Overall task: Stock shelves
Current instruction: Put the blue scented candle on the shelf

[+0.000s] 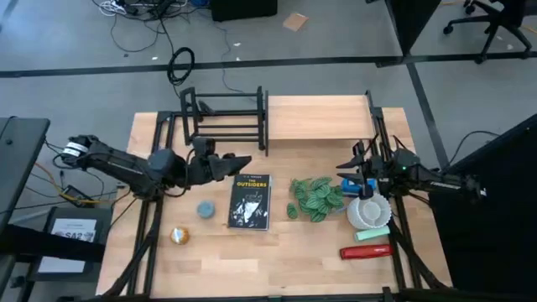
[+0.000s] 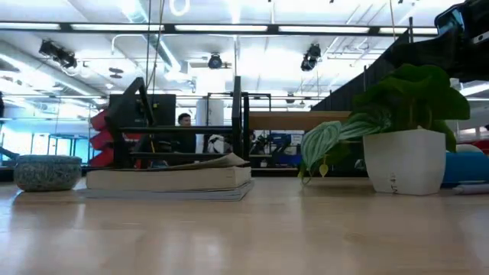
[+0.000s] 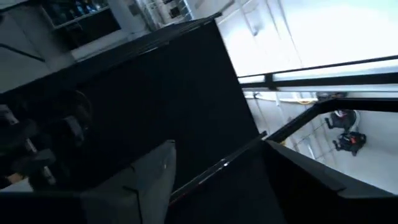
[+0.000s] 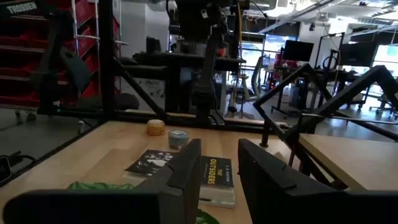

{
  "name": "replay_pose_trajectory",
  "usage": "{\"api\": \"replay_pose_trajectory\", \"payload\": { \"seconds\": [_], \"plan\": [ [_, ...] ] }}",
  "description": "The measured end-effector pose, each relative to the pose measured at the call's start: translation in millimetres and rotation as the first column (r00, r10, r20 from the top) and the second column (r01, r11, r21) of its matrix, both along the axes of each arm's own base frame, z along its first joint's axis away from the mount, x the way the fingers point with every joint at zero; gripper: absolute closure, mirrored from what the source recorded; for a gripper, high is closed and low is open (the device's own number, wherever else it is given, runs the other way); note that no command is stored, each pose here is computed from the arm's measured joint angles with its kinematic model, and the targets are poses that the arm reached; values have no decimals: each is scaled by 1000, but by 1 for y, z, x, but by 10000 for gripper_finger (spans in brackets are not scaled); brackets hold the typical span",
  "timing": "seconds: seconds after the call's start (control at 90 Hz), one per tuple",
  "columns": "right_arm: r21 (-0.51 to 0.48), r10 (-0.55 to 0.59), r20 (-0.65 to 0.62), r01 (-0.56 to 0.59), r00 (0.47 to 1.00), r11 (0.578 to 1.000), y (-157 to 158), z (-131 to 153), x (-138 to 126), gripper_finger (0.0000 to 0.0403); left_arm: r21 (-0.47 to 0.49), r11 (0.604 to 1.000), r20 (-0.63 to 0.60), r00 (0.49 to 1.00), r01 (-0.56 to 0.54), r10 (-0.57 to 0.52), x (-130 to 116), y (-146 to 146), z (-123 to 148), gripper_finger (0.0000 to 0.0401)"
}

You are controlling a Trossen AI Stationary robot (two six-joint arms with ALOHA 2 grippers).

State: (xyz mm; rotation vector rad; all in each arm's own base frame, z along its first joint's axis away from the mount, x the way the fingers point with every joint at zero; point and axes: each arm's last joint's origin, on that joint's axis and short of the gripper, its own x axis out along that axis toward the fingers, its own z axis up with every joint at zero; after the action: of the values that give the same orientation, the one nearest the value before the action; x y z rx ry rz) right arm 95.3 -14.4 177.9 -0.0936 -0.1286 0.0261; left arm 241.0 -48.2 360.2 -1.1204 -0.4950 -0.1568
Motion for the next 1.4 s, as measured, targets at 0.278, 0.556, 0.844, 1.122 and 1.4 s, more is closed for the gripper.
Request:
{"api": "replay_pose_trajectory", "payload": {
  "seconds": [0.278, 0.556, 0.844, 1.122, 1.4],
  "plan": [
    [0, 1, 0, -1, 1000, 1000, 0, 0, 0, 325, 112, 994, -127, 991, -19, 33, 4, -1, 4, 168],
    [0, 0, 0, 0, 1000, 1000, 0, 0, 0, 325, 419, 885, -426, 905, 201, -4, -4, -5, 38, 209],
    [0, 0, 0, 0, 1000, 1000, 0, 0, 0, 325, 537, 717, -828, 442, 444, 346, -40, 9, 49, 221],
    [0, 1, 0, -1, 1000, 1000, 0, 0, 0, 325, 299, 724, -951, 132, 621, 279, -57, 8, 16, 118],
    [-1, 0, 2, 0, 1000, 1000, 0, 0, 0, 325, 161, 707, -957, -66, 689, 282, -57, 1, -46, 9]
  ]
}}
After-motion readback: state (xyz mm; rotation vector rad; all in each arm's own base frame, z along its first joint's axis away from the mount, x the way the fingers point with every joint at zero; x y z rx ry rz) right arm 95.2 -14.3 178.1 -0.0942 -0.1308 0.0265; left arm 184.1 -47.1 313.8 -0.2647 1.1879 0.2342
